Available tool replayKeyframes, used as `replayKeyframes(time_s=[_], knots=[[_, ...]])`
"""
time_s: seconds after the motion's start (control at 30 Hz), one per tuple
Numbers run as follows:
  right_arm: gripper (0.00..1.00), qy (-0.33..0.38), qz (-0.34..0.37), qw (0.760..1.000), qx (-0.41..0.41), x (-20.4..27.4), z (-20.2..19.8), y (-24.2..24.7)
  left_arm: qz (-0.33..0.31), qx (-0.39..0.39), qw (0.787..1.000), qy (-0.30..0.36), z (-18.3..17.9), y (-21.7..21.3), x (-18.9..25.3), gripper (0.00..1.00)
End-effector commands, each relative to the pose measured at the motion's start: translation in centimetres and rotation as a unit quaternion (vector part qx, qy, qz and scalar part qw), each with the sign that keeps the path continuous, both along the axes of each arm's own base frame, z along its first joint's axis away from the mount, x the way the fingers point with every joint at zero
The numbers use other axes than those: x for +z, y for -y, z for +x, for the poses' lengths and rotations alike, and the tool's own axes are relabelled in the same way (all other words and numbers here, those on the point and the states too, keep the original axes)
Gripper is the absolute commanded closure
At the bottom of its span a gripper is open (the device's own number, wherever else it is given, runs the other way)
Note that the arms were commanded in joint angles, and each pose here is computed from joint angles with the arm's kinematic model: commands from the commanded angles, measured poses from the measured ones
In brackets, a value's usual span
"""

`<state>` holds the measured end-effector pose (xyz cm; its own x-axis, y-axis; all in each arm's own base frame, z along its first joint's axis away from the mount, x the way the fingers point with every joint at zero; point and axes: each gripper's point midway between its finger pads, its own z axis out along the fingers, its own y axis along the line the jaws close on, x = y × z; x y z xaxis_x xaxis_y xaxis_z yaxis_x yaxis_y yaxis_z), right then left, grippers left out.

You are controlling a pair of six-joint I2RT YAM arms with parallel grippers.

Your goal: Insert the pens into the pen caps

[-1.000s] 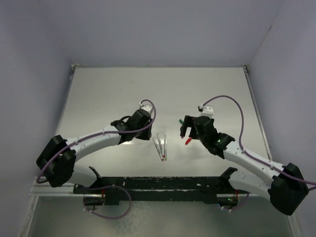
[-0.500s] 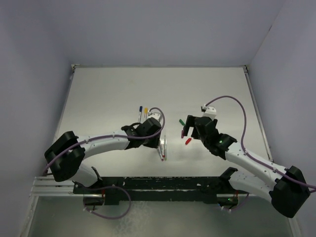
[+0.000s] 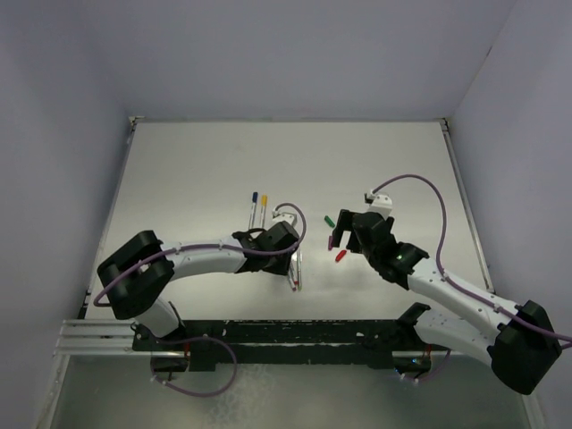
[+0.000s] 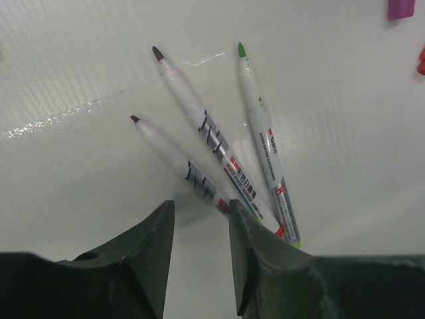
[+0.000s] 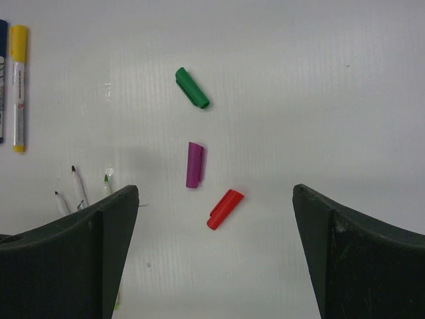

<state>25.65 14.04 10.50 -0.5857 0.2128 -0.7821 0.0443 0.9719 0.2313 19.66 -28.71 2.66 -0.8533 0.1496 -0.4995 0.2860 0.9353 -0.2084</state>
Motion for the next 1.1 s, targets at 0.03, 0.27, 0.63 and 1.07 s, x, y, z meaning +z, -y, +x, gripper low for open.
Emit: replayKeyframes(time_s=[0.03,0.27,0.63,1.07], knots=[[0.0,0.006,0.016,1.0,-0.005,0.2,0.3,-0.3,-0.002,0.013,1.0,0.014,0.9,0.7,0.2,0.59],[0.0,0.006,0.021,1.0,-0.001,0.2,0.2,-0.5,0.012,0.011,1.0,0.008,0.9,0.6,-0.6,0.59],[0.0,0.003,0.03,1.0,-0.003,0.1,0.2,-0.7,0.079,-0.01,0.997,-0.008,0.0,-1.8,-0.2,0.65],[0.0,0.0,0.028,1.0,-0.006,0.1,0.2,-0.7,0.091,-0.062,0.993,-0.036,-1.4,-1.9,0.5,0.84]])
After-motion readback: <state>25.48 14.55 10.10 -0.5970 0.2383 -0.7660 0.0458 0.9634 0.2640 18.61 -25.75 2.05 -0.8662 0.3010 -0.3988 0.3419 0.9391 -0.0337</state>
